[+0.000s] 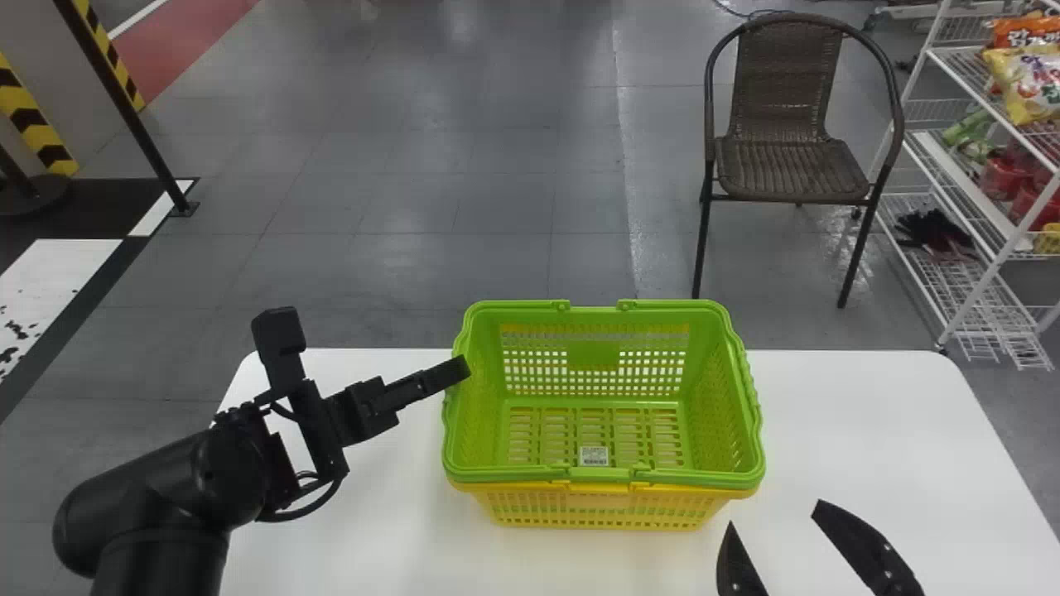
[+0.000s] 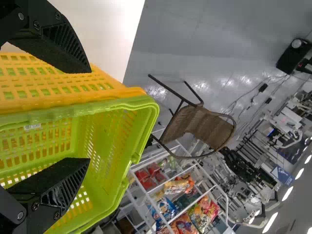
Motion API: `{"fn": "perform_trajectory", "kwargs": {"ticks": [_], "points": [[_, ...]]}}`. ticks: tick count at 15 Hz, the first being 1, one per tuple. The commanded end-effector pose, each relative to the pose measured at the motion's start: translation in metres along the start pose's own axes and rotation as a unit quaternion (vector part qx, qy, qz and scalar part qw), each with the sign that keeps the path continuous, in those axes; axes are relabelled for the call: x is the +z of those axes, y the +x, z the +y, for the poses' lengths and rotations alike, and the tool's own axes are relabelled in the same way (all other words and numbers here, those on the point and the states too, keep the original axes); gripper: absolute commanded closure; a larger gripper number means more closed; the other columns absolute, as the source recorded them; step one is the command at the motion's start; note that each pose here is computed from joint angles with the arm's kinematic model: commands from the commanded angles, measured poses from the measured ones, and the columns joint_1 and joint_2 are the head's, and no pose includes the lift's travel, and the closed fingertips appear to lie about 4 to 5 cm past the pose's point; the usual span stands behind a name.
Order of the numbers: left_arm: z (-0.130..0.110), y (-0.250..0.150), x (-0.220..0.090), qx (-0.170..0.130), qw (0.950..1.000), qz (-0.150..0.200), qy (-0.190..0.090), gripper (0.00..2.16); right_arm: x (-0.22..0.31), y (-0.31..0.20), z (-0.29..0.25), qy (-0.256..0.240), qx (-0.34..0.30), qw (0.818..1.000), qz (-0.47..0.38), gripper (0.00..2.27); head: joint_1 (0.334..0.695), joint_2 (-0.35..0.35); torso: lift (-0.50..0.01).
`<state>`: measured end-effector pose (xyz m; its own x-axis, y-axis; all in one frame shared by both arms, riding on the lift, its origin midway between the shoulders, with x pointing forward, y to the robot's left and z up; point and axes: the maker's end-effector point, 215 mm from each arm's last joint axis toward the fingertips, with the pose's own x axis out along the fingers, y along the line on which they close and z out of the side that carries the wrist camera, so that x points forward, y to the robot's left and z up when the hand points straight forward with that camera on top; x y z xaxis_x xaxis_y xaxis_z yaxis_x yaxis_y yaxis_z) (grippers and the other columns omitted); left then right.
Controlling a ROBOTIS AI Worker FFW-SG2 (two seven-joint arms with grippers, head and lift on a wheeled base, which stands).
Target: Grasp handle with right gripper to insert into left gripper then lift and swing left to center
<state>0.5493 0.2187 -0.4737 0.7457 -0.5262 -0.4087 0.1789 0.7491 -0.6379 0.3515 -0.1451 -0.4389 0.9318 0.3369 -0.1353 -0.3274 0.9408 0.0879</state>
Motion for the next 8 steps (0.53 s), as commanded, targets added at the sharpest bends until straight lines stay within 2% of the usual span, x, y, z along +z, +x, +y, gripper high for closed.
{"fn": "perform_trajectory", "kwargs": {"ticks": [1, 3, 8], "points": [[-0.005, 0.001, 0.001, -0.009, 0.9999, -0.001, -0.005, 0.19, 0.0, 0.0, -0.001, 0.0, -0.001, 1.0, 0.0, 0.16, 0.695, 0.092, 0.0], [-0.012, 0.002, -0.006, -0.021, 0.9996, 0.009, -0.018, 0.19, 0.0, 0.0, -0.001, 0.0, -0.001, 1.0, 0.0, 0.16, 0.695, 0.087, 0.0], [-0.02, 0.005, -0.01, -0.031, 0.9992, 0.017, -0.018, 0.19, 0.0, -0.001, -0.001, 0.0, -0.001, 1.0, 0.0, 0.16, 0.695, 0.068, 0.0]]}}
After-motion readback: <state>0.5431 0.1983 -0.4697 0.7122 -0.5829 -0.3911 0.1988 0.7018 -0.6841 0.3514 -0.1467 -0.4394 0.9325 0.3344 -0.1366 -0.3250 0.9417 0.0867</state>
